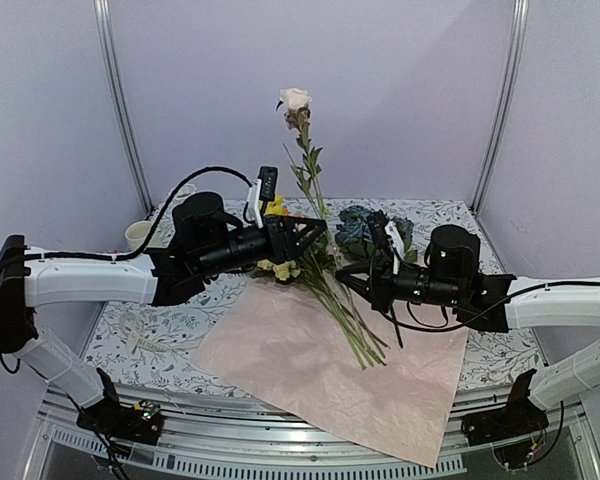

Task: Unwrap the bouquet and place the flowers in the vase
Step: Pass from the right arm to the left

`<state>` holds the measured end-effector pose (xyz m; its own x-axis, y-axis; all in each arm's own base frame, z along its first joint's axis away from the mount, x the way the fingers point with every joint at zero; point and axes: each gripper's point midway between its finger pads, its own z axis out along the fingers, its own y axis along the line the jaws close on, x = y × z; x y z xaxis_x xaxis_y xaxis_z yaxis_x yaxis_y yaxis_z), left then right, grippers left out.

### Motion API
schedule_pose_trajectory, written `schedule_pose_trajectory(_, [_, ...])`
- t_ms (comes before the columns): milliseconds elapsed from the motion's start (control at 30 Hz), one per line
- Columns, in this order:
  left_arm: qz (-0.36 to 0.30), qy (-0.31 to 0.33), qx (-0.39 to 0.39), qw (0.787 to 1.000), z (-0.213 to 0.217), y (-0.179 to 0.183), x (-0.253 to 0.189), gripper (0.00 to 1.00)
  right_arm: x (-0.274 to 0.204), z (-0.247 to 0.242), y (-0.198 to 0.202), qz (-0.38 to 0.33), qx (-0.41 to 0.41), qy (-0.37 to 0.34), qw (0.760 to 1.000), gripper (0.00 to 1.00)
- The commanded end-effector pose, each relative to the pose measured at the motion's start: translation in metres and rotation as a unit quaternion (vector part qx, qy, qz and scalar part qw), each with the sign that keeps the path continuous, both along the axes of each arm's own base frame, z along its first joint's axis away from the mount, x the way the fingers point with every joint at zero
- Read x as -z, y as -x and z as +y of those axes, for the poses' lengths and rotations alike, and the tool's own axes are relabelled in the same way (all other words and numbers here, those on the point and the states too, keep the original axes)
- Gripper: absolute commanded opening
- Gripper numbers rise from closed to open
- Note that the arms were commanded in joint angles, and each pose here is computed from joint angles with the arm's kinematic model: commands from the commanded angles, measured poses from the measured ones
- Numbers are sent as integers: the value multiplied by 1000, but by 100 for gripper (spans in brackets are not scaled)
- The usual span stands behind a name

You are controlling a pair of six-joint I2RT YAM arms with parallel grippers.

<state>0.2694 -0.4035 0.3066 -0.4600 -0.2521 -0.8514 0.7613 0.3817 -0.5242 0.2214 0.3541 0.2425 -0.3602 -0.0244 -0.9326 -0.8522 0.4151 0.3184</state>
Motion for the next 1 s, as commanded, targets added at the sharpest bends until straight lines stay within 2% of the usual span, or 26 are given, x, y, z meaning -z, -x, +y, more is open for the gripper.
schedule_pose_trajectory(0, [1,10,15,1000,-5,1,-4,44,-9,4,9,-21,-21,-9,1000,4])
schedule_pose_trajectory(267, [4,12,32,999,-8,5,-3,23,-5,9,12,-18,-28,-1,999,4])
schedule_pose_trajectory(400, [5,10,33,999,-7,6,-3,5,-1,10,11,-15,-27,3,1000,8])
schedule_pose_trajectory(433, [5,9,32,999,-6,6,-2,0,-1,10,10,-15,-26,4,1000,11])
schedule_pose_trajectory(500, [5,6,31,999,-5,6,-2,0,1,10,9,-15,-22,6,1000,17])
schedule_pose_trajectory(633, [4,-4,20,1000,4,3,0,0,2,4,1,-16,6,10,1000,54])
schedule_pose_trajectory(733, [1,-20,-2,1000,18,-5,3,0,2,-3,-5,-24,34,13,999,69])
schedule_pose_trajectory(833, [-8,-39,-30,999,38,-11,0,0,-4,-10,-10,-38,57,13,998,82])
schedule_pose_trajectory(967, [-24,-75,-87,993,73,-25,-7,0,-16,-22,-19,-64,95,13,993,89])
